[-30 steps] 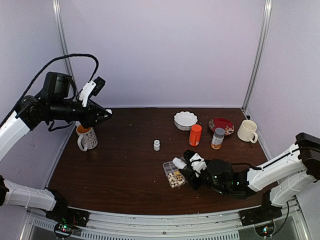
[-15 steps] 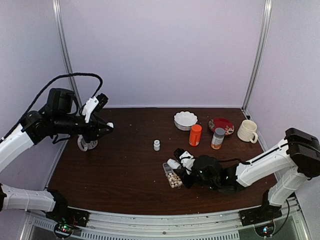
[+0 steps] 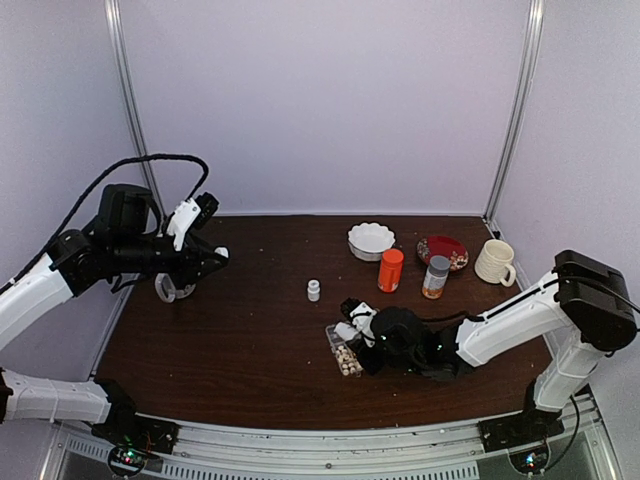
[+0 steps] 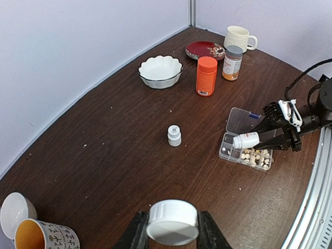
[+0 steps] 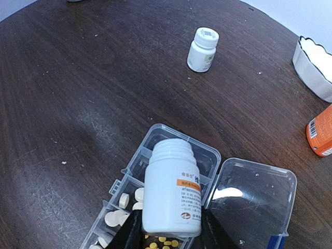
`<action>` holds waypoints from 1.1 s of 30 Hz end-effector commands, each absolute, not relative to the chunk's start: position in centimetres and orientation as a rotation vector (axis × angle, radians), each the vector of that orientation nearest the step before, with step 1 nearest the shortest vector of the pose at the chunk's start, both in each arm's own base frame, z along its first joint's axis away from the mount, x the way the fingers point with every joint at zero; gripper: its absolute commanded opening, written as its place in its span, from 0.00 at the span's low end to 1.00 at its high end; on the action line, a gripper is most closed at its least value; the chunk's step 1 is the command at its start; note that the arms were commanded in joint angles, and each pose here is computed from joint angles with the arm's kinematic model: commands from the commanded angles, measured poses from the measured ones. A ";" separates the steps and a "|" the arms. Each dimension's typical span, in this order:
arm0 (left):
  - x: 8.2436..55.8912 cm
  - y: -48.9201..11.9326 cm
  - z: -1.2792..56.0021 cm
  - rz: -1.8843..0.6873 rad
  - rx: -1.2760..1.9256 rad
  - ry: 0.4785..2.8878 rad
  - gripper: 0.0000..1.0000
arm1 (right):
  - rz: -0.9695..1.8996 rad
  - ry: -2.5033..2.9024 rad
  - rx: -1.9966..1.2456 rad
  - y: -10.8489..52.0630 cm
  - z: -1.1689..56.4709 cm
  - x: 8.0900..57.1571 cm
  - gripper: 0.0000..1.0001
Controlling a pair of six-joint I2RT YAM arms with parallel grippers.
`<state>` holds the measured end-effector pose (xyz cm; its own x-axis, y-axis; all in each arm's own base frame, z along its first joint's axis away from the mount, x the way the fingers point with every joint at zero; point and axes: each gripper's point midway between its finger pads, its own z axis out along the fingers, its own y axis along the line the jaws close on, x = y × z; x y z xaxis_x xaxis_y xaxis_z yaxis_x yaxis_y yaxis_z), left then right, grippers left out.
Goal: Sort the pills into containers
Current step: Pour the pill into the compartment of the pill container.
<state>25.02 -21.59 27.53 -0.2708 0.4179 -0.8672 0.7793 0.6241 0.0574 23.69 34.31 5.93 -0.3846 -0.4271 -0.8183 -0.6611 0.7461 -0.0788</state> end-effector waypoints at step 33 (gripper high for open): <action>26.0 -21.7 27.7 -0.442 0.962 1.874 0.00 | 0.390 2.011 -0.791 34.8 8.0 23.8 0.00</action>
